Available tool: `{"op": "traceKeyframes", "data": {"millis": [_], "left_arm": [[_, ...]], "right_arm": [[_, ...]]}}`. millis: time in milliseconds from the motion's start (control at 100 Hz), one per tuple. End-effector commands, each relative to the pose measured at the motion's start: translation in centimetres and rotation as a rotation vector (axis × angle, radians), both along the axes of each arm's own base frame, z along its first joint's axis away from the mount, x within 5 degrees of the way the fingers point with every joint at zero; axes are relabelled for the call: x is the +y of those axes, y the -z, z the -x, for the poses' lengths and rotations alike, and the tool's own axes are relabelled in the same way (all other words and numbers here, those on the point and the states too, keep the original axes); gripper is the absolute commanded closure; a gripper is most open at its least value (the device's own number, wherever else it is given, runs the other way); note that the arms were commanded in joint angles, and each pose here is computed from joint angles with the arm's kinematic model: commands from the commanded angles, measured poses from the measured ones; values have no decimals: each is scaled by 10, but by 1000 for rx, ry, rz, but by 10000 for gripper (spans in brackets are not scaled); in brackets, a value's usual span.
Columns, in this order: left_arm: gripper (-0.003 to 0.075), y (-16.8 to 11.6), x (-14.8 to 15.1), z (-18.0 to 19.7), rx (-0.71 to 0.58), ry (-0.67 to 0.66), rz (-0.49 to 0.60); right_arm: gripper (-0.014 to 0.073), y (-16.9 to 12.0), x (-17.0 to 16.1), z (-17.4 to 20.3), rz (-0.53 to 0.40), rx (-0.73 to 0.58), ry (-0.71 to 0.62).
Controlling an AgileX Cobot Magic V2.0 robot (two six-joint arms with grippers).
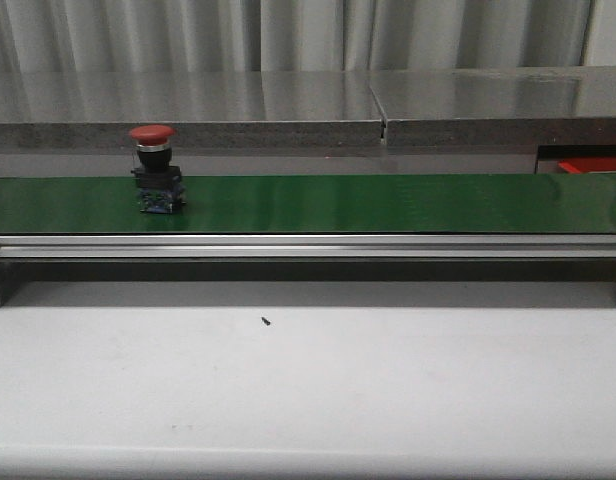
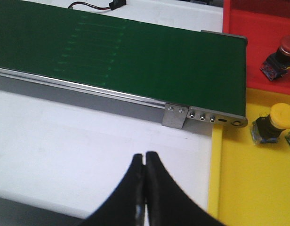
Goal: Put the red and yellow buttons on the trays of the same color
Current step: 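Move the left gripper back and grasp a yellow push-button, then set the yellow button on the conveyor belt and release it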
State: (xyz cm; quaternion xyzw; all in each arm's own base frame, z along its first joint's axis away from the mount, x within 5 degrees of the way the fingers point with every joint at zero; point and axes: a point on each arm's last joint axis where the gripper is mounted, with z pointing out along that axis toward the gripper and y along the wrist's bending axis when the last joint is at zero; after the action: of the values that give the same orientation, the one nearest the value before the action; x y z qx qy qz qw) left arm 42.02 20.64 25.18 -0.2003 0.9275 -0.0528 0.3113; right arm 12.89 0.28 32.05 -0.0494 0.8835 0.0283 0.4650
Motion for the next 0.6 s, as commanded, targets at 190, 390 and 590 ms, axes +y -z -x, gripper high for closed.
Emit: {"op": "traceKeyframes", "data": {"millis": [190,390,590], "left_arm": [[739,-82,-73,18,-184,106,-16],[739,-70,-120,16,-156,206,1],[739,-53,-148,12,-144,253,5]], "right_arm": [[711,-14,-1,-2,5,-88,9],[711,-14,-1,-2,5,-88,9],[711,-14,-1,-2,5,-88,9]]}}
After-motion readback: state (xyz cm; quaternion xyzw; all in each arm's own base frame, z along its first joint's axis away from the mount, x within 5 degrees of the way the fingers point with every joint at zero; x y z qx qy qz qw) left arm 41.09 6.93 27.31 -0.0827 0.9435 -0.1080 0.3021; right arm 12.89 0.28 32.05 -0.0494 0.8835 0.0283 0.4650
